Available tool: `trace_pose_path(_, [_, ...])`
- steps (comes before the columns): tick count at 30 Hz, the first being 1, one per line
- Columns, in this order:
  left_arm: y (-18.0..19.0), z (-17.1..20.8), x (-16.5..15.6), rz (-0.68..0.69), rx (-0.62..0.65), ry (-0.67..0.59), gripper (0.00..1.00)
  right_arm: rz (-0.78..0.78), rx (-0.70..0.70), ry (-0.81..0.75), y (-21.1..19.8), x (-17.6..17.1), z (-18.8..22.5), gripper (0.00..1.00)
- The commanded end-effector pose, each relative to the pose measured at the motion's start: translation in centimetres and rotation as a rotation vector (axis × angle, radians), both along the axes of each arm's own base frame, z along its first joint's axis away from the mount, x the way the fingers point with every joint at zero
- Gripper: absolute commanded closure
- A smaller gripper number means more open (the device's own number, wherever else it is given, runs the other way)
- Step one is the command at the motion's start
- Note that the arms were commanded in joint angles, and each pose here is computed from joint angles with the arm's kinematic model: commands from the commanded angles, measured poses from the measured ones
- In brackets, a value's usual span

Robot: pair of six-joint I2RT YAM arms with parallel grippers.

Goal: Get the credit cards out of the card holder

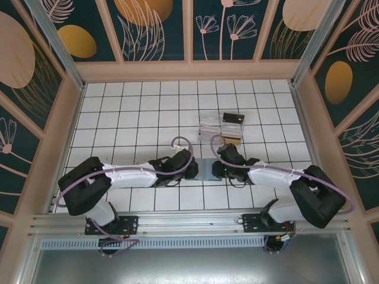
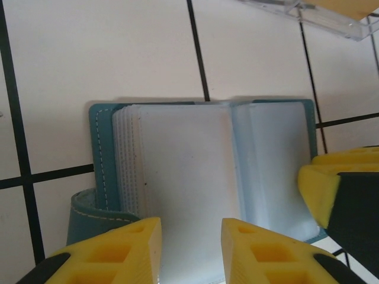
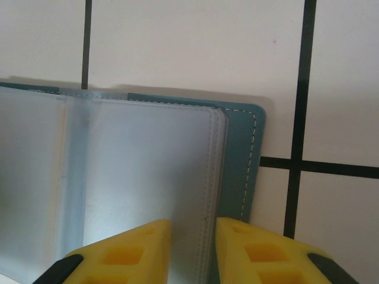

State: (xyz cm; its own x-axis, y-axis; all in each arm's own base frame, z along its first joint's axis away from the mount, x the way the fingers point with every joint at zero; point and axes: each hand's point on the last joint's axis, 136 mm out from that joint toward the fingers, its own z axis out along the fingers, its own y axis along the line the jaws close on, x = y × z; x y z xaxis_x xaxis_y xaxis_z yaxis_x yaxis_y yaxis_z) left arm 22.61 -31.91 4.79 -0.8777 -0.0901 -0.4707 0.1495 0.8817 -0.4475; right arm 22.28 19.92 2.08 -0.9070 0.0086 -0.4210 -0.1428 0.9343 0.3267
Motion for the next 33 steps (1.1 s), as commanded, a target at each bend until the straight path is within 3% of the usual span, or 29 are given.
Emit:
trace_pose_path(1, [0.2,-0.3,0.6,0.008,0.024,0.003,0.65,-0.007,-0.005,0.045,-0.4,-0.9,-1.3,0.71])
trace_pose_path(26, [-1.0,-2.1,0.0,-0.042,-0.017,0.059,0.66,-0.004,0.01,0.055,-0.2,-1.2,-1.4,0.7])
trace_pose_path(30, [-1.3,-2.1,-0.1,-0.053,-0.032,0.064,0.59,-0.004,0.013,0.057,-0.1,-1.2,-1.4,0.7])
trace_pose_path(33, [-1.6,-1.8,-0.2,-0.064,-0.05,0.06,0.43,-0.004,0.014,0.059,-0.2,-1.3,-1.5,0.7])
